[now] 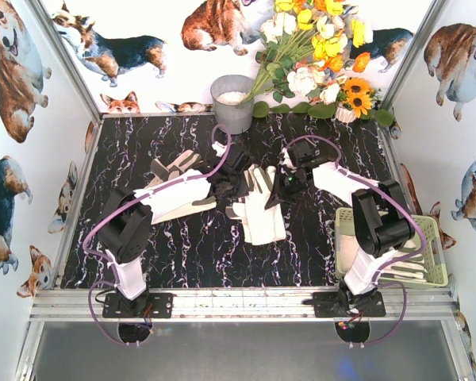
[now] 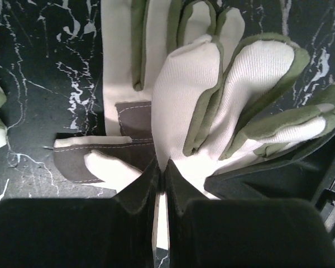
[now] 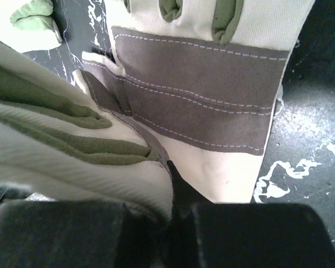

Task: Put the gloves into the storage basket
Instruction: Pair the glove with the glove.

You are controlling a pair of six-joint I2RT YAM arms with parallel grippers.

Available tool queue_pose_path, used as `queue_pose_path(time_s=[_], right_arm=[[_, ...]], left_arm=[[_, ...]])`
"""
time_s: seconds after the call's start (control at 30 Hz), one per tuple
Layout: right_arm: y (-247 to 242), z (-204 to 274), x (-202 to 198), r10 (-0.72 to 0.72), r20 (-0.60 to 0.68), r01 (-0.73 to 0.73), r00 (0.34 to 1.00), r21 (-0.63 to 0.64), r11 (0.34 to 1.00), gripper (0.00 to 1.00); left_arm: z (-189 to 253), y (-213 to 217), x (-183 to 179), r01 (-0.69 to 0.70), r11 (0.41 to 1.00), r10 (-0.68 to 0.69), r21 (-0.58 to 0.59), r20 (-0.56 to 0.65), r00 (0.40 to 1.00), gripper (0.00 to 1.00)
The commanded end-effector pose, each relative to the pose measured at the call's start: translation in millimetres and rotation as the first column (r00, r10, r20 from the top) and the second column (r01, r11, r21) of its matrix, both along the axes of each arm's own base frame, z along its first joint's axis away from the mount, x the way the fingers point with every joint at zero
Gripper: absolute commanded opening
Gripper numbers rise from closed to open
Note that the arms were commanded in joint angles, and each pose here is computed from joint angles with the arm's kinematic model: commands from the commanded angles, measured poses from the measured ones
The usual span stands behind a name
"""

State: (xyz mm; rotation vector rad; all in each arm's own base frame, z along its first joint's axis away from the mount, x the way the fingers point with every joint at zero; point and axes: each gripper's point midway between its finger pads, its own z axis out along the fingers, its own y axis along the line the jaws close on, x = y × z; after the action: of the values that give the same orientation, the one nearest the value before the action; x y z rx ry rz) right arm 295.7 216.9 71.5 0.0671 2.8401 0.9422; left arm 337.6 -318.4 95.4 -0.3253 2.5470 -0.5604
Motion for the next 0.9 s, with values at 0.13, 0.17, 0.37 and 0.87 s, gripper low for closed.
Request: queue_pose_path(time_s=[0.13,0.17,0.37,0.87], right_arm=[[5.3,3.1,13.8,0.007,-0.007,-0.007,1.0,0.029,1.0,0.0],[6.4,3.5,14.0,0.006,-0.009,-0.006,1.0,0.035,0.999,0.0],[10.1,0.9,16.4,0.007,-0.03,-0.005,1.0,0.055,0.998,0.0],[20.5,10.3,24.3,-0.02,-0.079,0.032,0.997,0.152,0.988,0.0]], left_arm=[[7.6,20.7,18.6,-0.063,0.99,0.059,0.128,0.035,0.998,0.0],[7.8,21.8,18.4,-0.064,0.989,0.061,0.13,0.034,0.998,0.0],[4.3,29.0,17.6,-0.087,0.987,0.085,0.135,0.015,0.996,0.0],[25.3,26.6,28.8,-0.105,0.989,0.1,0.108,0.05,0.994,0.0]])
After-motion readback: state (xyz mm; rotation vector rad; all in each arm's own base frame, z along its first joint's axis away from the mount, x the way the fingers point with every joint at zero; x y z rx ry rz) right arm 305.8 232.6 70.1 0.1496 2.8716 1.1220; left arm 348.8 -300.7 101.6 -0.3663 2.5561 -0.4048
